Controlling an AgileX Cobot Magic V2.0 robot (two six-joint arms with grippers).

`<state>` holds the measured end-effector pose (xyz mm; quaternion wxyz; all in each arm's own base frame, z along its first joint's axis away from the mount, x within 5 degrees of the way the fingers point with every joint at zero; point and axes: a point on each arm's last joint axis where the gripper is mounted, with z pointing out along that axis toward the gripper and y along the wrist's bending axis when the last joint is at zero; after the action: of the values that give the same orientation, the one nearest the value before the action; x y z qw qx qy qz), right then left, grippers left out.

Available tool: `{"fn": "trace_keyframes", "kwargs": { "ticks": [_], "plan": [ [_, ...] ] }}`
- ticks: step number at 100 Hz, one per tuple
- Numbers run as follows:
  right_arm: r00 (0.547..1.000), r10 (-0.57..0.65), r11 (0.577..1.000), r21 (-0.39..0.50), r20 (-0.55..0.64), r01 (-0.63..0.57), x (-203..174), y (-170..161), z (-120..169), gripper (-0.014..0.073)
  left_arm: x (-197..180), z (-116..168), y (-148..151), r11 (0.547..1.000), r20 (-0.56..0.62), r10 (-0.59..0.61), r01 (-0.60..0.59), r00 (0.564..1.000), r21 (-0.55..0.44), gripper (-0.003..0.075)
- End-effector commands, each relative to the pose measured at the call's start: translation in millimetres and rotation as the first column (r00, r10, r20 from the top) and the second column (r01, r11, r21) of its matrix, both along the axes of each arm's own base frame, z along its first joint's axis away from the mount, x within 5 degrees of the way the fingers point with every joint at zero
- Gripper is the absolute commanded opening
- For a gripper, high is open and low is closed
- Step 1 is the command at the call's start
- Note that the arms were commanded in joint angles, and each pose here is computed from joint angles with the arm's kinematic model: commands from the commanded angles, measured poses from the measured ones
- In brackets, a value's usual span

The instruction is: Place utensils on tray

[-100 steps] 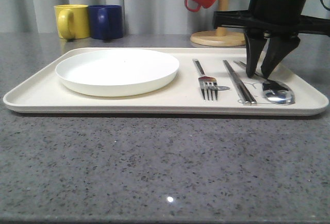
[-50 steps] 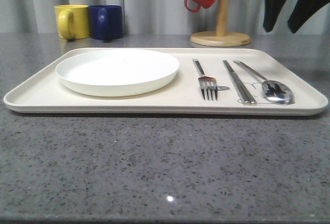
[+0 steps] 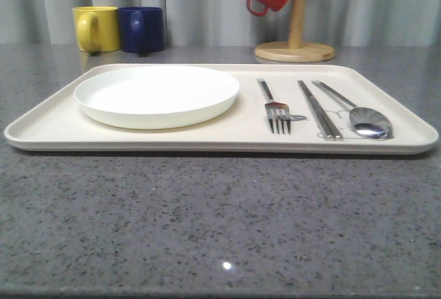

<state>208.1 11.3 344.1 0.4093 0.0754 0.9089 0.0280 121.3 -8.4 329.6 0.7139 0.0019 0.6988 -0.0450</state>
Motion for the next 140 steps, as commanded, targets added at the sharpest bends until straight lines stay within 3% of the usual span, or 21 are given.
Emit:
{"fn": "trace_keyframes", "kwargs": {
  "ticks": [1, 17, 35, 51, 63, 140],
  "plan": [
    [0.979, 0.018, 1.0, -0.014, 0.202, -0.015, -27.3, -3.5, 14.4, 0.033, -0.1, 14.2, 2.1, 1.0, 0.082, 0.027, -0.026, 0.996, -0.016, -0.0018],
    [0.938, 0.03, 1.0, -0.008, 0.345, -0.03, -72.4, -5.9, -3.4, 0.0329, -0.1, 14.2, 2.1, 1.0, 0.082, 0.027, -0.026, 0.996, -0.016, -0.0018],
    [0.849, 0.039, 0.999, -0.003, 0.526, -0.044, -114.3, -8.0, -15.2, 0.0317, -0.1, 14.2, 2.1, 1.0, 0.082, 0.027, -0.026, 0.996, -0.016, -0.0018],
    [0.791, 0.04, 0.999, -0.001, 0.61, -0.05, -131.6, -8.9, -17.2, 0.0117, -0.1, 14.2, 2.1, 1.0, 0.082, 0.027, -0.026, 0.996, -0.016, -0.0018],
    [0.787, 0.04, 0.999, 0.0, 0.615, -0.05, -132.8, -9.0, -16.8, -0.0075, -0.1, 14.2, 2.1, 1.0, 0.082, 0.027, -0.026, 0.996, -0.016, -0.0018],
    [0.787, 0.041, 0.999, -0.003, 0.615, -0.05, -132.7, -9.1, -16.8, -0.0068, -0.1, 14.2, 2.1, 1.0, 0.082, 0.027, -0.026, 0.996, -0.016, -0.0018]
  ]
}}
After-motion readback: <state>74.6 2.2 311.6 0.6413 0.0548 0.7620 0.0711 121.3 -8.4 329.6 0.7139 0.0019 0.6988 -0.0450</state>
